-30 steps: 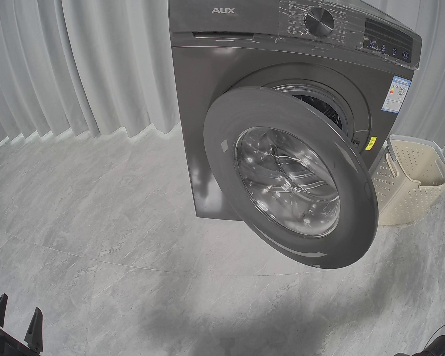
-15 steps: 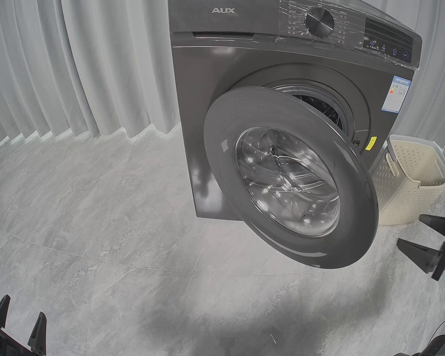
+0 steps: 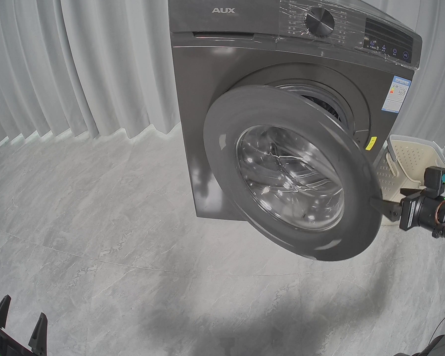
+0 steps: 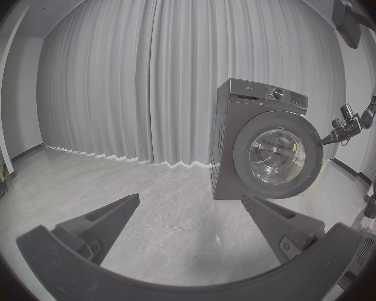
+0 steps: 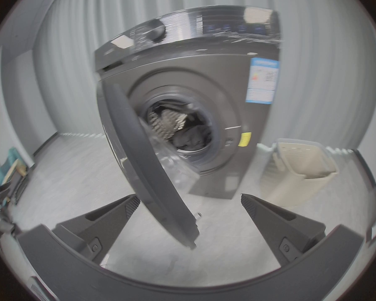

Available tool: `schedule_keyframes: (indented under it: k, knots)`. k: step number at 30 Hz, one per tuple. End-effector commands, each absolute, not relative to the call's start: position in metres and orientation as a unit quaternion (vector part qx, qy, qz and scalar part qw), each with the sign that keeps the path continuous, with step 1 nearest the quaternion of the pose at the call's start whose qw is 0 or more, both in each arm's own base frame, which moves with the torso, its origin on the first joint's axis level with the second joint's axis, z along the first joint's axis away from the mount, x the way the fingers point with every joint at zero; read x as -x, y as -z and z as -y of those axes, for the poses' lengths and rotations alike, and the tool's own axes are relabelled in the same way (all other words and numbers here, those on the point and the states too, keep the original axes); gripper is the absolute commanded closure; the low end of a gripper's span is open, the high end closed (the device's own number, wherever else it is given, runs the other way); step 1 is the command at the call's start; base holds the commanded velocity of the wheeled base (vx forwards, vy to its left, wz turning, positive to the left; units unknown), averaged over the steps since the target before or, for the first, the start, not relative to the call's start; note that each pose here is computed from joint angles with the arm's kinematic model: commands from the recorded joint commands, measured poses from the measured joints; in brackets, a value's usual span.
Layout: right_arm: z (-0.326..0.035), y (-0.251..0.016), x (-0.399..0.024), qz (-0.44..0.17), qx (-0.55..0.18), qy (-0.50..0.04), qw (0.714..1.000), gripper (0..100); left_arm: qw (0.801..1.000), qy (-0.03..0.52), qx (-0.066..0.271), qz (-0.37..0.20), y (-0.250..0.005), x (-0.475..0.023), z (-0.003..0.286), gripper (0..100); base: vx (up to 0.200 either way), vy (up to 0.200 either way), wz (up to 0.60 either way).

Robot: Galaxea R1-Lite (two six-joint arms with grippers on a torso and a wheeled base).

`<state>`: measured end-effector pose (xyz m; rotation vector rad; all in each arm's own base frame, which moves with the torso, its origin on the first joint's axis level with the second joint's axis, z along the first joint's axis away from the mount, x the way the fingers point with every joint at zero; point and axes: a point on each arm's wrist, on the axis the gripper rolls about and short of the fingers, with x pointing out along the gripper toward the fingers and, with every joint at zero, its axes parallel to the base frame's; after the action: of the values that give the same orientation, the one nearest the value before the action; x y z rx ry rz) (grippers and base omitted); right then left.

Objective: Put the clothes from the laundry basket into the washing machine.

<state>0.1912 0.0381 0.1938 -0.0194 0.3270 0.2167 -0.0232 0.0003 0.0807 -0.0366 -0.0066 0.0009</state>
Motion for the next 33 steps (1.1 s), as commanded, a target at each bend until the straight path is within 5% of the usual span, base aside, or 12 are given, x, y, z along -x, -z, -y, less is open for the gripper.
schedule_keyframes:
  k: [1, 9, 19, 22, 33]
  knots:
    - [0.000, -0.194, -0.212, -0.139, -0.003, -0.007, 0.990, 0, 1.000, -0.002, 0.018, 0.001, -0.076, 0.023, 0.000, 0, 0.000, 0.000, 0.00]
    - [0.023, -0.189, -0.206, -0.137, -0.009, 0.041, 0.990, 0, 1.000, -0.002, 0.018, 0.001, -0.076, 0.023, 0.000, 0, 0.000, -0.050, 0.00]
    - [-0.019, -0.153, -0.172, -0.195, 0.001, -0.096, 0.976, 0, 1.000, -0.002, 0.018, 0.001, -0.076, 0.023, 0.000, 0, 0.000, -0.200, 0.00]
    - [-0.038, -0.140, -0.162, -0.218, 0.001, -0.177, 0.960, 0, 1.000, -0.002, 0.018, 0.000, -0.076, 0.023, 0.000, 0, 0.000, -0.200, 0.00]
    - [-0.070, -0.144, -0.156, -0.228, -0.064, -0.260, 0.936, 0, 1.000, 0.000, 0.015, 0.000, -0.076, 0.023, 0.000, 0, 0.000, -0.164, 0.00]
